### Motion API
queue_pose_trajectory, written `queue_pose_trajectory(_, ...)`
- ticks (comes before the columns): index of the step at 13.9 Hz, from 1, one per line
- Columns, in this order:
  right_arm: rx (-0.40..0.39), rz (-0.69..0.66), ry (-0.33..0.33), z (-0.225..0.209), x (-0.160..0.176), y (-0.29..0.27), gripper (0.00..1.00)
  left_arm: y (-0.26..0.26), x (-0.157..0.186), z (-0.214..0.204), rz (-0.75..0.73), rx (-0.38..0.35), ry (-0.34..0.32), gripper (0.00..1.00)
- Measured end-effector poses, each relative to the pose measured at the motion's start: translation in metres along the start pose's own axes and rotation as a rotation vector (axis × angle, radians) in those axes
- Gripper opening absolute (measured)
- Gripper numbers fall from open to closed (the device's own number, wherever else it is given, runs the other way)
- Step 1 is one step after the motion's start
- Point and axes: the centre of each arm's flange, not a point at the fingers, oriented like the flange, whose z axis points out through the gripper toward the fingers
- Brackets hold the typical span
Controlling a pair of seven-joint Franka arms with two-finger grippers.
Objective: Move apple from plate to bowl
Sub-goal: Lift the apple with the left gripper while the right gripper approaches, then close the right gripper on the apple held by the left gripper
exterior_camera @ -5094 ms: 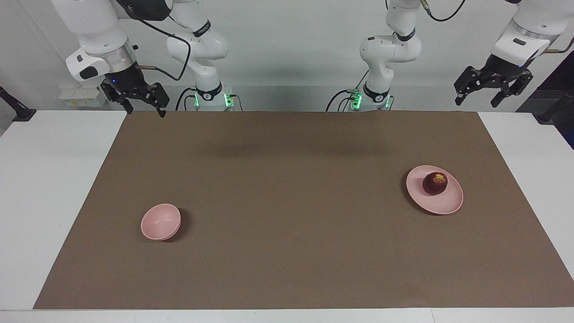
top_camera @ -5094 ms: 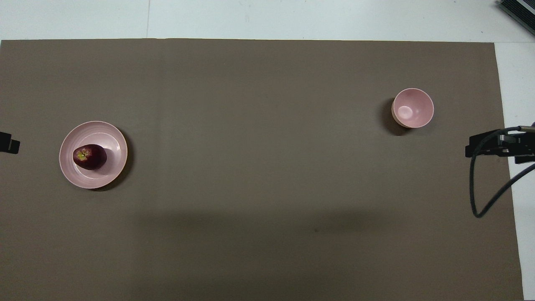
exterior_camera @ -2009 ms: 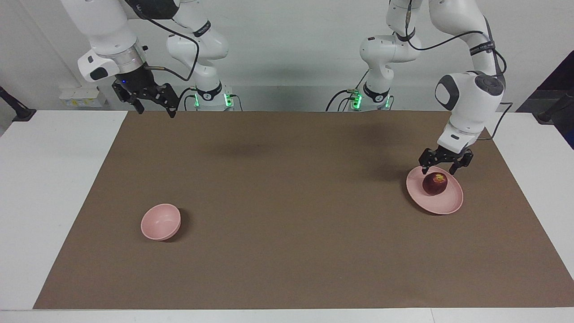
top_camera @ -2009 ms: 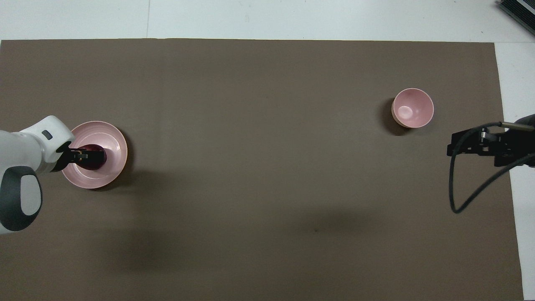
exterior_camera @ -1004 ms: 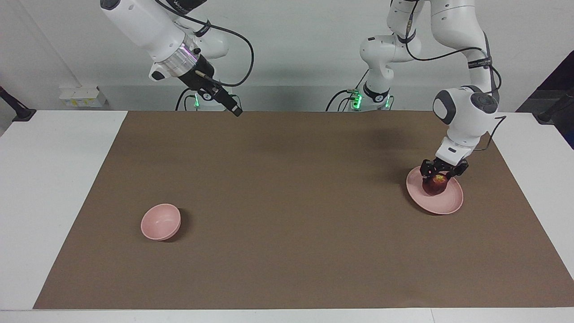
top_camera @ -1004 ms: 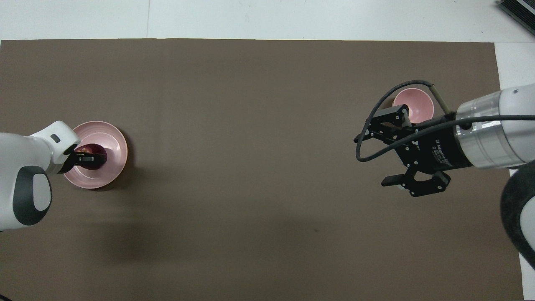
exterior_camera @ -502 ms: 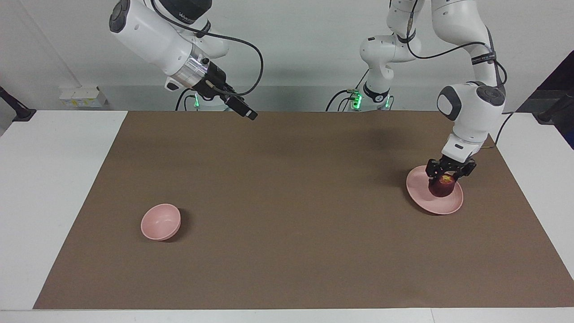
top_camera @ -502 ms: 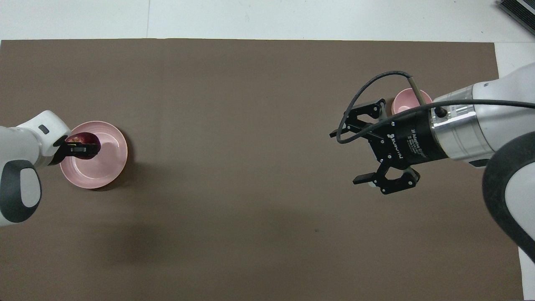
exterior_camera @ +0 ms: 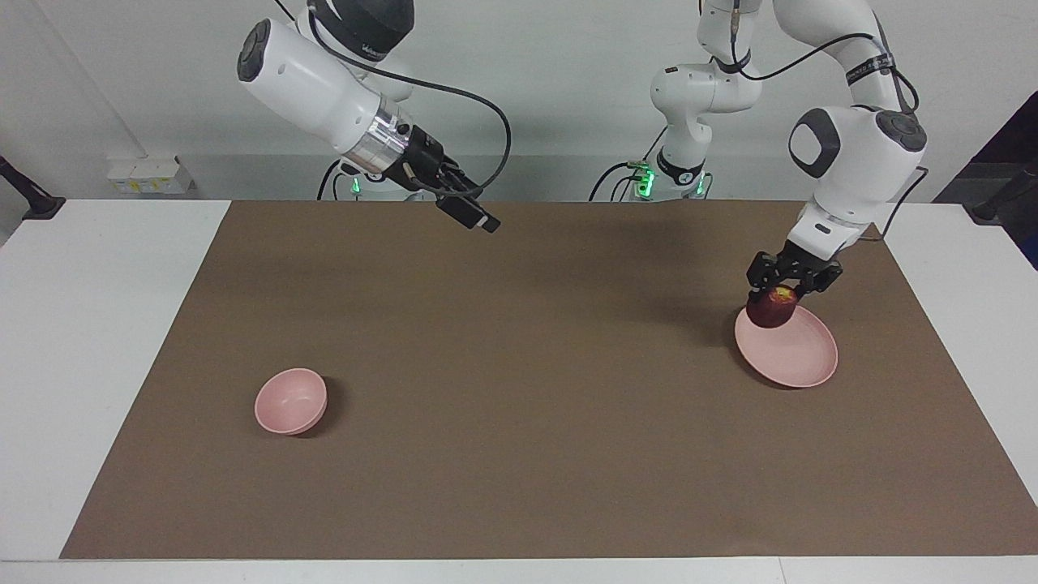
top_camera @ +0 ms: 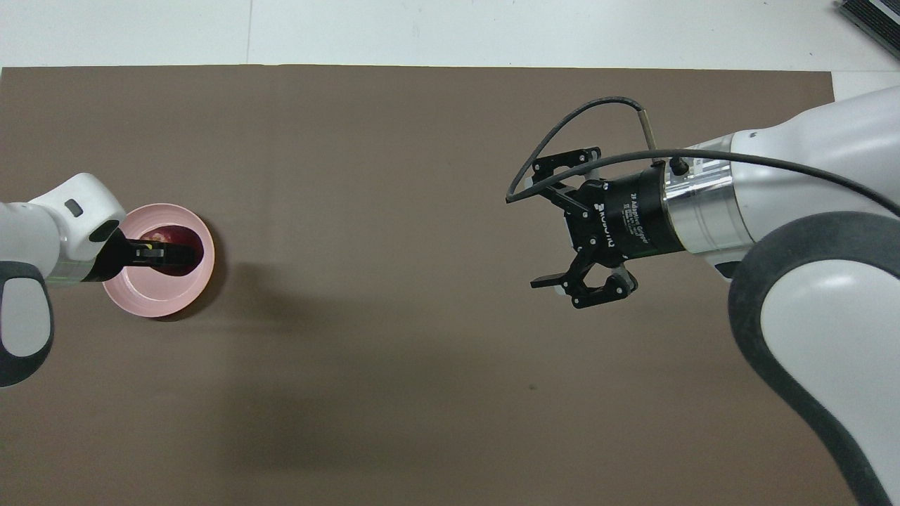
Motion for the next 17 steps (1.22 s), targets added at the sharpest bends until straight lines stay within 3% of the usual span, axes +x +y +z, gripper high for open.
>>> queue_pose_trajectory(4,0.061,0.057,0.030,0.055,0.011,-0.019,1.00,0.058,0.000,0.006,-0.064,-0.223,0.005,0.75)
queue_pose_trajectory(8,0.104,0.098,0.051,0.113,0.026,-0.033,1.00,0.106,-0.003,0.007,-0.134,-0.399,0.000,0.75)
queue_pose_trajectory(11,0.135,0.175,0.027,0.142,0.027,-0.038,1.00,0.131,-0.001,-0.001,-0.202,-0.525,0.052,0.75)
queue_pose_trajectory(13,0.145,0.209,0.025,0.158,0.021,-0.038,1.00,0.155,-0.001,-0.004,-0.225,-0.579,0.098,0.75)
queue_pose_trajectory(17,0.131,0.223,0.018,0.185,-0.011,-0.028,1.00,0.197,-0.005,-0.005,-0.237,-0.597,0.203,0.75)
